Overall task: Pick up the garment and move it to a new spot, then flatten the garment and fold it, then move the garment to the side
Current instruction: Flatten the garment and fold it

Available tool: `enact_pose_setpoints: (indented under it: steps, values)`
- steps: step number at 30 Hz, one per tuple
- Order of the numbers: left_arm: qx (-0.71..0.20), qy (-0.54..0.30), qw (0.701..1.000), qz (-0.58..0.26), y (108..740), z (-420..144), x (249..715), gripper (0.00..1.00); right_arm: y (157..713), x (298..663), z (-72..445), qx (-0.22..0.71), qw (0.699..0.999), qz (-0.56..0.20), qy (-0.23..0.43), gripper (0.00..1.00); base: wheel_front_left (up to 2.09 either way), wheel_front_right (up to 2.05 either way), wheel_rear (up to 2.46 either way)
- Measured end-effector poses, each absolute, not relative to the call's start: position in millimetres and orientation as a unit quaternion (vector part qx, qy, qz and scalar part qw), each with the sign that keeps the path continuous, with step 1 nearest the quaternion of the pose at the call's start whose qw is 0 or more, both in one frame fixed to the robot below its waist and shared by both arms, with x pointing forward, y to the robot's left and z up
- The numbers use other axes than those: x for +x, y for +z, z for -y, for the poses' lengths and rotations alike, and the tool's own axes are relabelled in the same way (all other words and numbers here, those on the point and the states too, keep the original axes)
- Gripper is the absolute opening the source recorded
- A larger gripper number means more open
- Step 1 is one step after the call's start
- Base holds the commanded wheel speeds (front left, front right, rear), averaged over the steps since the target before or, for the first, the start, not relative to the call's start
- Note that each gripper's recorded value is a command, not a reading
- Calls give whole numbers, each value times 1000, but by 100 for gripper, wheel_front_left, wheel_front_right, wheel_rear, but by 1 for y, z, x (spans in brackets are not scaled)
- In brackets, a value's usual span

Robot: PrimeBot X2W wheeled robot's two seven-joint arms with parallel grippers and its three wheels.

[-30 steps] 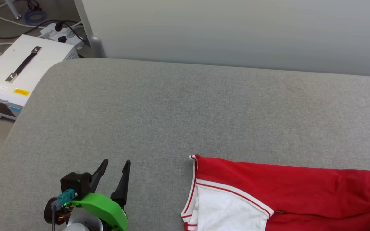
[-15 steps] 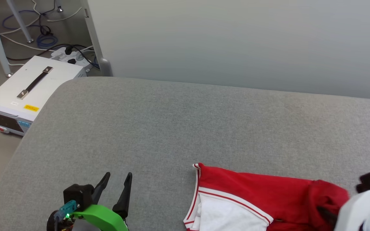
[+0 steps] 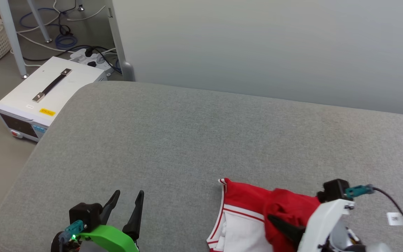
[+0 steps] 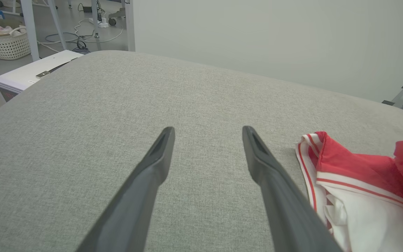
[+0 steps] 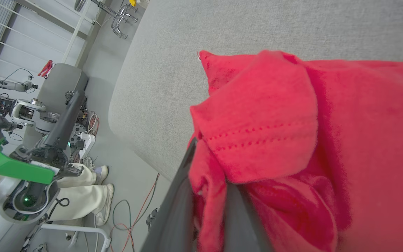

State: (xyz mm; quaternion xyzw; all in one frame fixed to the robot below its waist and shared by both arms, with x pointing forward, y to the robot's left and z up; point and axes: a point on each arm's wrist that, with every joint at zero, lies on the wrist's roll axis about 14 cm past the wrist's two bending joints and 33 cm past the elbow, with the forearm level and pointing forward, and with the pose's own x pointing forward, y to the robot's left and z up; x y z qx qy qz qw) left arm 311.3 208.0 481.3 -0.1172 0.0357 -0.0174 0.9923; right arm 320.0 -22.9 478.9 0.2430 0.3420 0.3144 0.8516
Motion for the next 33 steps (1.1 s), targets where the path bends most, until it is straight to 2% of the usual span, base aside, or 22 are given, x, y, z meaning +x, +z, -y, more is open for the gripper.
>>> enact_pose_setpoints:
  steps: [4, 13, 14, 15, 16, 23, 29, 31, 33]
  values:
    - [-117, -10, 992, -38, 479, -212, 308, 100, 478, 321, -9, 262, 835, -339, 347, 0, 0, 0, 0]
    - [-119, 10, 992, -46, 473, -222, 299, 100, 448, 337, -32, 227, 841, -354, 342, 0, 0, 0, 0]
    - [-120, 13, 992, -46, 473, -224, 298, 100, 443, 336, -33, 225, 840, -359, 340, 35, 0, 0, 0]
    - [-120, 15, 992, -46, 472, -225, 297, 100, 440, 336, -35, 223, 839, -362, 341, 97, 0, 0, 0]
    - [-120, 17, 992, -46, 472, -226, 296, 100, 439, 335, -37, 223, 837, -363, 343, 100, 0, 0, 0]
    - [-120, 19, 992, -44, 474, -228, 296, 100, 448, 315, -68, 234, 812, -364, 391, 100, 0, 0, 0]
    - [-119, 8, 992, -34, 480, -222, 300, 100, 474, 302, -83, 285, 786, -351, 422, 100, 0, 0, 0]
    - [-118, 2, 992, -31, 482, -219, 302, 100, 481, 305, -83, 282, 791, -338, 425, 100, 0, 0, 0]
    - [-119, -6, 993, -27, 485, -215, 305, 100, 492, 315, -78, 263, 808, -314, 423, 100, 0, 0, 0]
